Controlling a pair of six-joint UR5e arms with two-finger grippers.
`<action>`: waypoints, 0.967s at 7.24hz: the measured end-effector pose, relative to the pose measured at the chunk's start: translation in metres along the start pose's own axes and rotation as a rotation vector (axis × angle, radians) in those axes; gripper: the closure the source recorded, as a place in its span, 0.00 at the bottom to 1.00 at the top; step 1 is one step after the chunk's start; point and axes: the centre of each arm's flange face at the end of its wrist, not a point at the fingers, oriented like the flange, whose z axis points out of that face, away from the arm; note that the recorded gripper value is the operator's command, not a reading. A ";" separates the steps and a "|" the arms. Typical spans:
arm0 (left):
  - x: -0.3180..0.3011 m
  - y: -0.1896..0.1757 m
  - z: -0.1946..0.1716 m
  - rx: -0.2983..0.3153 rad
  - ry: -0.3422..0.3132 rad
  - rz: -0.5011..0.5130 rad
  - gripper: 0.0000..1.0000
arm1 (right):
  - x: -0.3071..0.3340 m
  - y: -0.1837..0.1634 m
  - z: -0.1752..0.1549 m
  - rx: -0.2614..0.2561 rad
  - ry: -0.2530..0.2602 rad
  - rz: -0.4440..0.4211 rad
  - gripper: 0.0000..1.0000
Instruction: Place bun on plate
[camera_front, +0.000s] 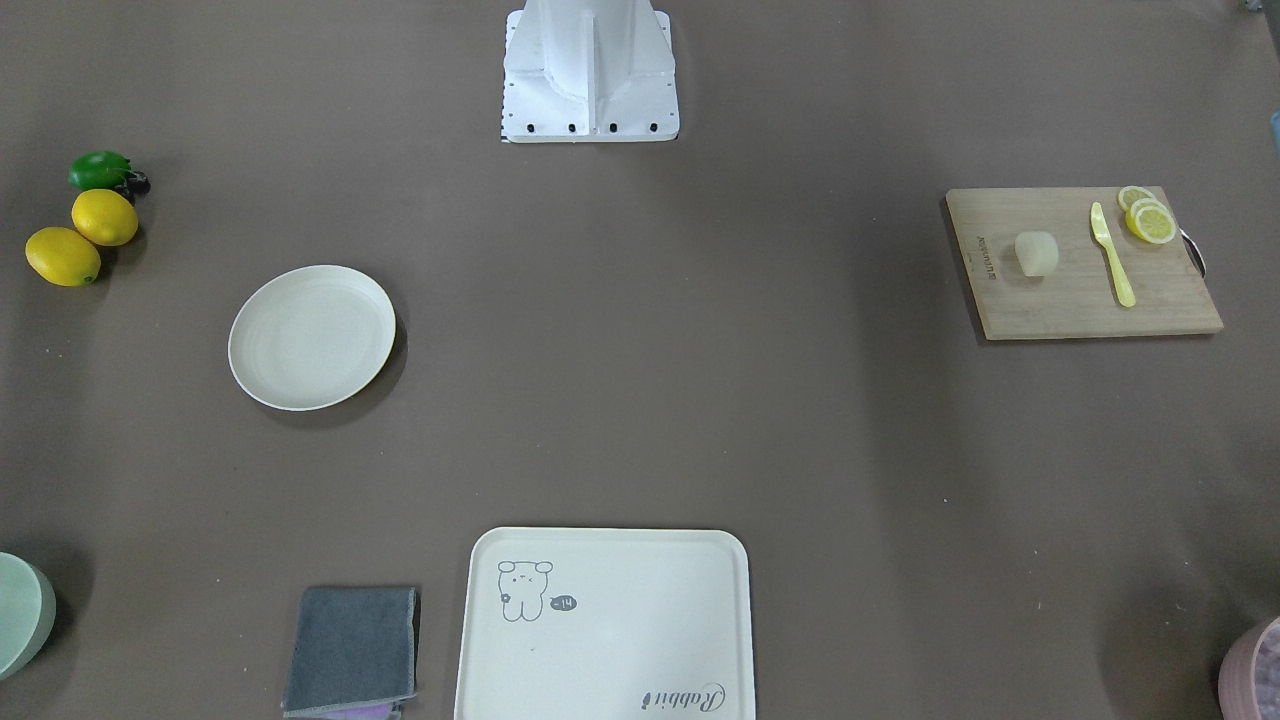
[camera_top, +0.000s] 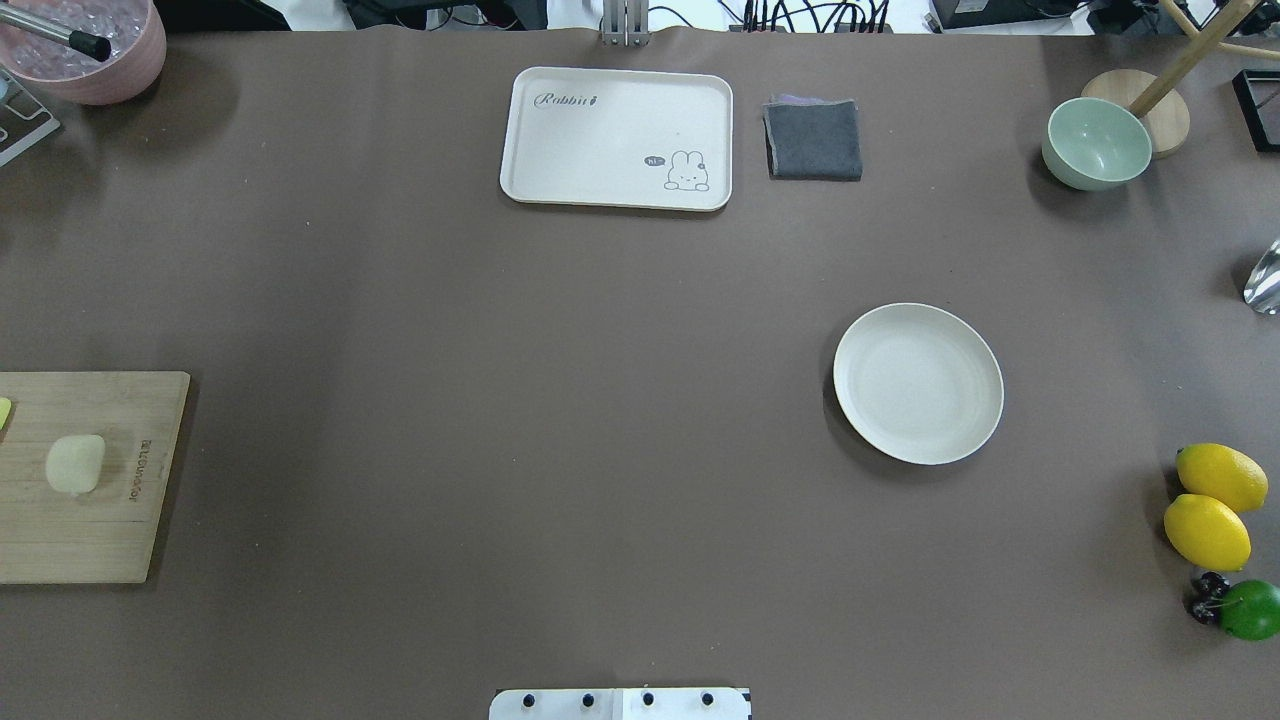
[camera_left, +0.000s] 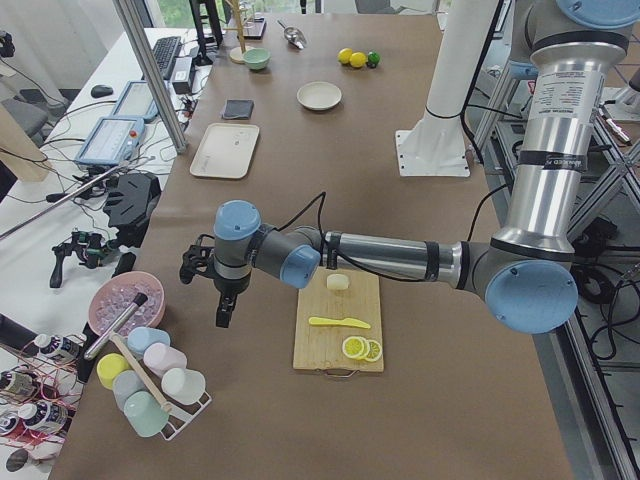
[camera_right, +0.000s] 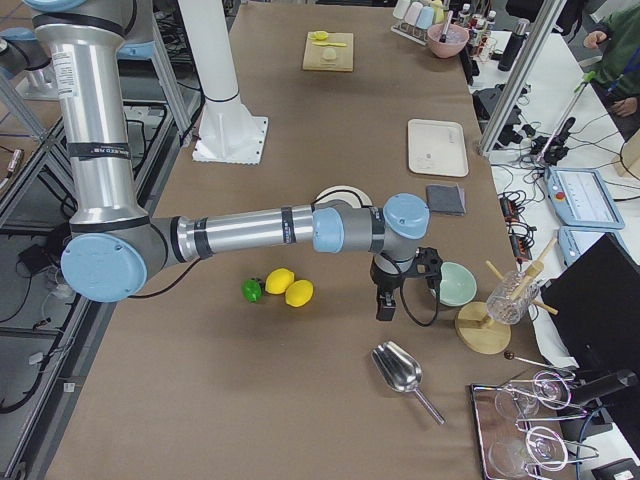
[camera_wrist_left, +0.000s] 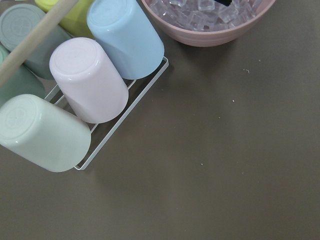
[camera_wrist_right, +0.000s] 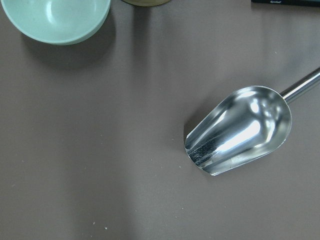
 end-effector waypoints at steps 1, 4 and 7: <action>0.001 0.000 -0.001 0.001 0.002 -0.002 0.00 | -0.001 0.000 -0.001 0.001 -0.001 -0.001 0.00; 0.004 -0.001 -0.003 0.003 0.010 -0.007 0.00 | -0.002 0.001 -0.003 0.005 -0.002 -0.005 0.00; 0.003 0.000 0.000 -0.002 0.008 -0.010 0.00 | -0.003 0.003 -0.004 0.007 -0.003 -0.006 0.00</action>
